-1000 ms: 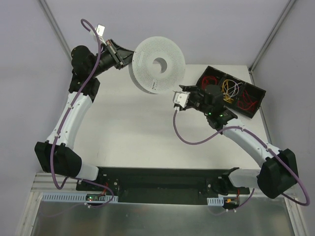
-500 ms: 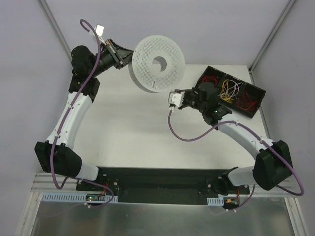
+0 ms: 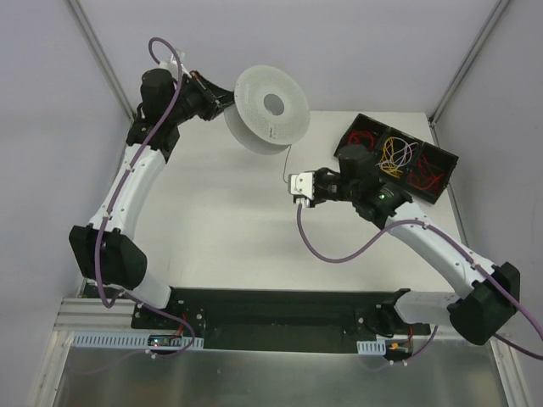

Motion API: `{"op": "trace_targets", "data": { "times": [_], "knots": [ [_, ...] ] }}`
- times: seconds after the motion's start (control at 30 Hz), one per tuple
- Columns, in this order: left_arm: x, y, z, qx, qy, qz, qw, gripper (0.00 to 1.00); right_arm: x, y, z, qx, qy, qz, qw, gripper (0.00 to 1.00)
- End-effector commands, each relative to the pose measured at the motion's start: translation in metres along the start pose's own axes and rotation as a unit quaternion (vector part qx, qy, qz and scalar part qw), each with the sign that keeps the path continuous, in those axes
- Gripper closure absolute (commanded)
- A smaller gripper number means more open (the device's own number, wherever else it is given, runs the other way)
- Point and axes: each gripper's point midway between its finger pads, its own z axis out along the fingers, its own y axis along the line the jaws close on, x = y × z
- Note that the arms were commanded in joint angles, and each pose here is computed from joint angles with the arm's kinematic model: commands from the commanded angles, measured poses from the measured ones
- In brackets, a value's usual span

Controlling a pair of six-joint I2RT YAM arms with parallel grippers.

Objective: Wrap the cables

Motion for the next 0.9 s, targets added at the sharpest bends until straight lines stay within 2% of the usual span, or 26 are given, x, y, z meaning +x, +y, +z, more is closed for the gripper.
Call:
{"op": "trace_targets", "data": {
  "times": [0.0, 0.13, 0.27, 0.47, 0.63, 0.87],
  "knots": [
    [0.004, 0.017, 0.009, -0.054, -0.005, 0.024, 0.998, 1.0, -0.077, 0.008, -0.018, -0.042, -0.072, 0.011, 0.996, 1.0],
    [0.022, 0.03, 0.02, -0.076, 0.01, 0.077, 0.994, 1.0, -0.11, 0.014, -0.022, -0.065, -0.088, -0.004, 0.994, 1.0],
    [0.05, 0.03, 0.026, -0.078, 0.033, 0.15, 0.985, 1.0, -0.119, -0.011, -0.019, -0.038, -0.077, -0.021, 0.996, 1.0],
    [0.084, 0.03, 0.024, -0.075, 0.063, 0.209, 0.973, 1.0, -0.114, -0.046, -0.011, 0.009, -0.044, -0.076, 0.996, 1.0],
    [0.102, 0.035, 0.019, -0.073, 0.087, 0.226, 0.968, 1.0, -0.118, -0.076, -0.007, 0.046, -0.036, -0.089, 0.994, 1.0],
    [0.131, 0.032, 0.002, -0.004, 0.146, 0.302, 0.942, 1.0, -0.098, -0.126, -0.013, 0.105, -0.011, -0.052, 0.993, 1.0]
  ]
}}
